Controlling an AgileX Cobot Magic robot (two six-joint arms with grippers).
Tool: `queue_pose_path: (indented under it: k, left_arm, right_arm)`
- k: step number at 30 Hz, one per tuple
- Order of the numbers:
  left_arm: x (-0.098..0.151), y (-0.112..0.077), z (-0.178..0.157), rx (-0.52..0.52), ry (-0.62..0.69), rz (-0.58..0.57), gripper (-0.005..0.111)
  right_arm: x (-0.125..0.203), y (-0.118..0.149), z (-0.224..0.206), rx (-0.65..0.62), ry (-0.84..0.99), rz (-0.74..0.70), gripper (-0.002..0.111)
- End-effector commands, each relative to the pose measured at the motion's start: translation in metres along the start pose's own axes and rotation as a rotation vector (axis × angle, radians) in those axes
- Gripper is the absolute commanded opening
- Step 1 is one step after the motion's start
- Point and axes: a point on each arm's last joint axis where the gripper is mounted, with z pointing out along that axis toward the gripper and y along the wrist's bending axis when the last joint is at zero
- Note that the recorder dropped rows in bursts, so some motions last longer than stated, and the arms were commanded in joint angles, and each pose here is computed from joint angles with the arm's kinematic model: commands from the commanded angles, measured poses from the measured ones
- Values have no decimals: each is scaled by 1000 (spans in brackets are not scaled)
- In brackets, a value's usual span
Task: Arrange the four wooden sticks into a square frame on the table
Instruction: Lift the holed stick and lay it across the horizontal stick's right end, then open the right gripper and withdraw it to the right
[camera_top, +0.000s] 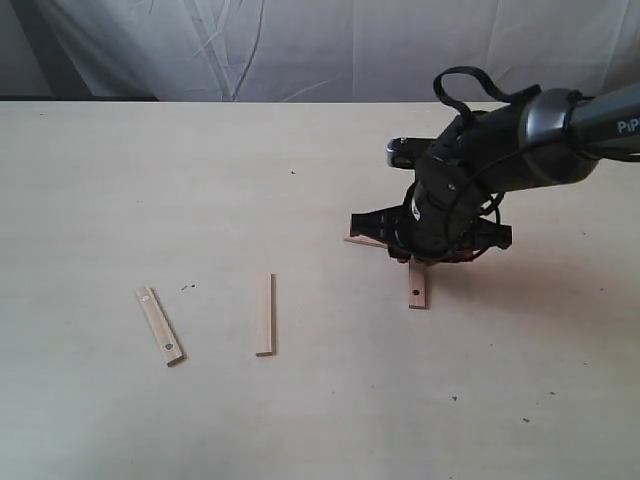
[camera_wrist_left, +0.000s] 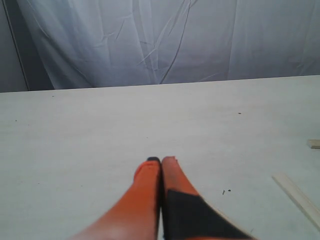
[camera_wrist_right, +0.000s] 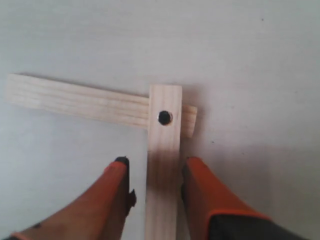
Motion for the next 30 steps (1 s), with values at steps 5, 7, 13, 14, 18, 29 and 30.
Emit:
queue_pose_path:
  k: [5, 7, 13, 14, 18, 29, 30]
  left_arm:
    - [1, 0, 0, 6, -1, 3, 0]
    - [1, 0, 0, 6, -1, 3, 0]
    - [1, 0, 0, 6, -1, 3, 0]
    - [1, 0, 0, 6, -1, 3, 0]
    - [1, 0, 0, 6, -1, 3, 0]
    - [1, 0, 0, 6, -1, 3, 0]
    - [1, 0, 0, 6, -1, 3, 0]
  right_arm:
    - [-9, -9, -52, -11, -49, -31, 22]
    - [-2, -15, -59, -4, -40, -50, 2]
    - [22, -33, -75, -15, -32, -106, -1]
    - [26, -36, -79, -21, -33, -123, -1]
    - [34, -55, -94, -80, -14, -151, -1]
    - [49, -118, -155, -220, -158, -68, -1]
    - [54, -120, -159, -224, -162, -72, -1]
